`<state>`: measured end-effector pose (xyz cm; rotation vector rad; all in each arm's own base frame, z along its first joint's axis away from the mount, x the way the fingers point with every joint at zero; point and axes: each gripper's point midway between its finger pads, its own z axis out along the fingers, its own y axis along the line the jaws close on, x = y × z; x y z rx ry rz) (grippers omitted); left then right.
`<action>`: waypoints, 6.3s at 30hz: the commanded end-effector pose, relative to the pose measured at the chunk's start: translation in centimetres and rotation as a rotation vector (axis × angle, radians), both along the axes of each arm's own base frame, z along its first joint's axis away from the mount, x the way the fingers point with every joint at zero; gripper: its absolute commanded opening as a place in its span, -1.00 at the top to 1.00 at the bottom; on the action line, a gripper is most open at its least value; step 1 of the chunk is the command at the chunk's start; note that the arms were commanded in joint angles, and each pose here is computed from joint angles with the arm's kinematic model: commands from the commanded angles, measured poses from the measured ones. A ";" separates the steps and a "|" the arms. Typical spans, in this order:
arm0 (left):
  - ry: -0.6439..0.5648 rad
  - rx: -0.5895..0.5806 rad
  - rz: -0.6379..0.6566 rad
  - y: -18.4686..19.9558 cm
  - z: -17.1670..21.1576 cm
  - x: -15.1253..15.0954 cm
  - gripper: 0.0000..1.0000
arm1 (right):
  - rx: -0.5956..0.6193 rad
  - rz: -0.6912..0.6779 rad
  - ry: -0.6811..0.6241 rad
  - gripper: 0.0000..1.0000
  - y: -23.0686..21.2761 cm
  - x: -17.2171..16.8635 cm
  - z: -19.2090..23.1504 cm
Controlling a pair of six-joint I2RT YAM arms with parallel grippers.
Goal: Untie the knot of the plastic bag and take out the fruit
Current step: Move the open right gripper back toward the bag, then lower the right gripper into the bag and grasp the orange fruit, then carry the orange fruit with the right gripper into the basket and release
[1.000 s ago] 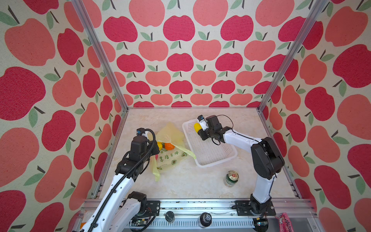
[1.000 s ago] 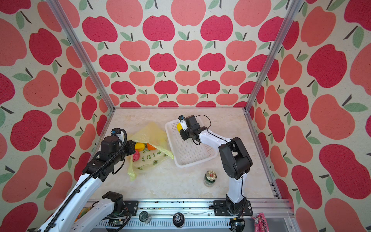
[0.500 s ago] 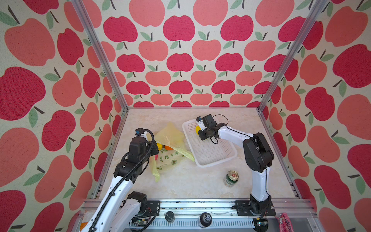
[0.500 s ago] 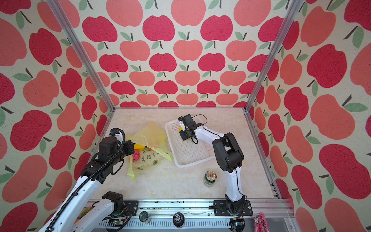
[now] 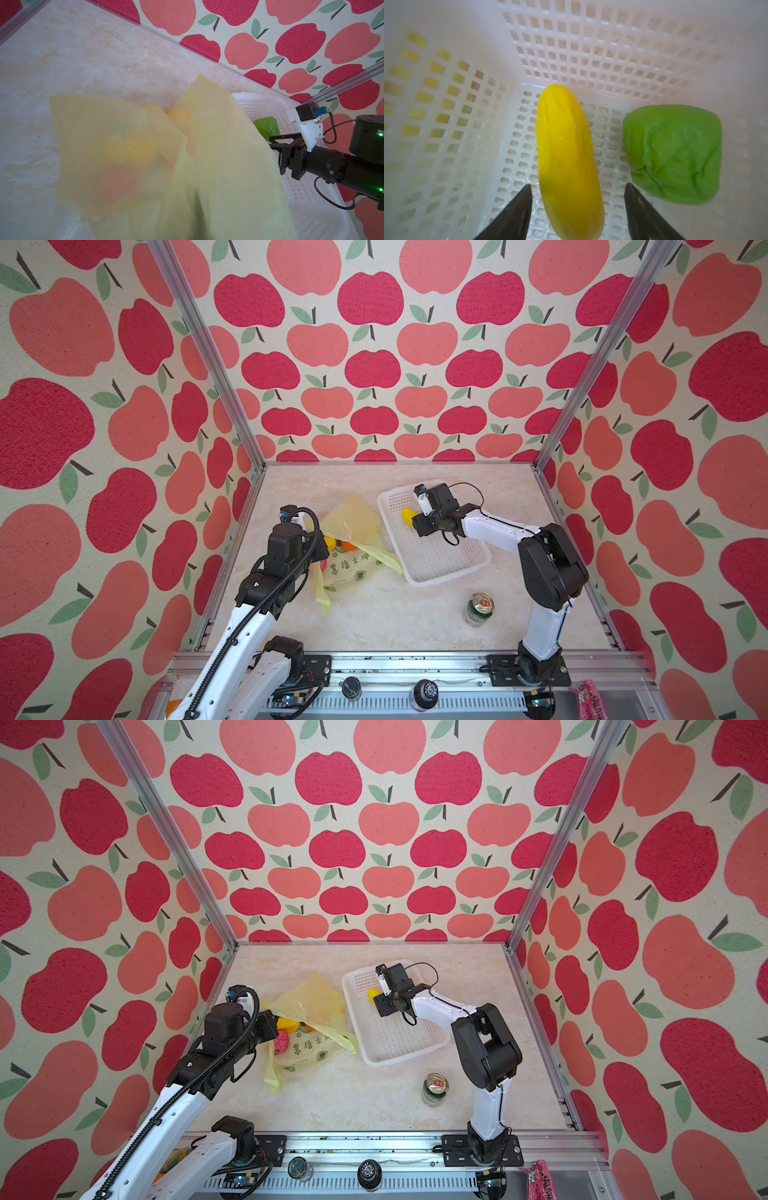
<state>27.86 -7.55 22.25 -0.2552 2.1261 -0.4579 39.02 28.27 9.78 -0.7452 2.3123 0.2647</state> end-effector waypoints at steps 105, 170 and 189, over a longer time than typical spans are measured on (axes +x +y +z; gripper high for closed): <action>-0.096 -0.011 -0.027 -0.2 2.7 -0.6 1.00 | 0.019 0.519 -0.427 0.18 21.4 -10.5 1.9; 0.153 0.052 -0.270 -2.5 3.8 3.4 1.00 | 0.414 0.126 0.037 0.43 4.3 0.1 3.9; 0.335 -0.158 -0.106 -2.2 0.2 2.4 1.00 | 0.406 0.116 -0.015 -0.67 4.1 -0.3 3.7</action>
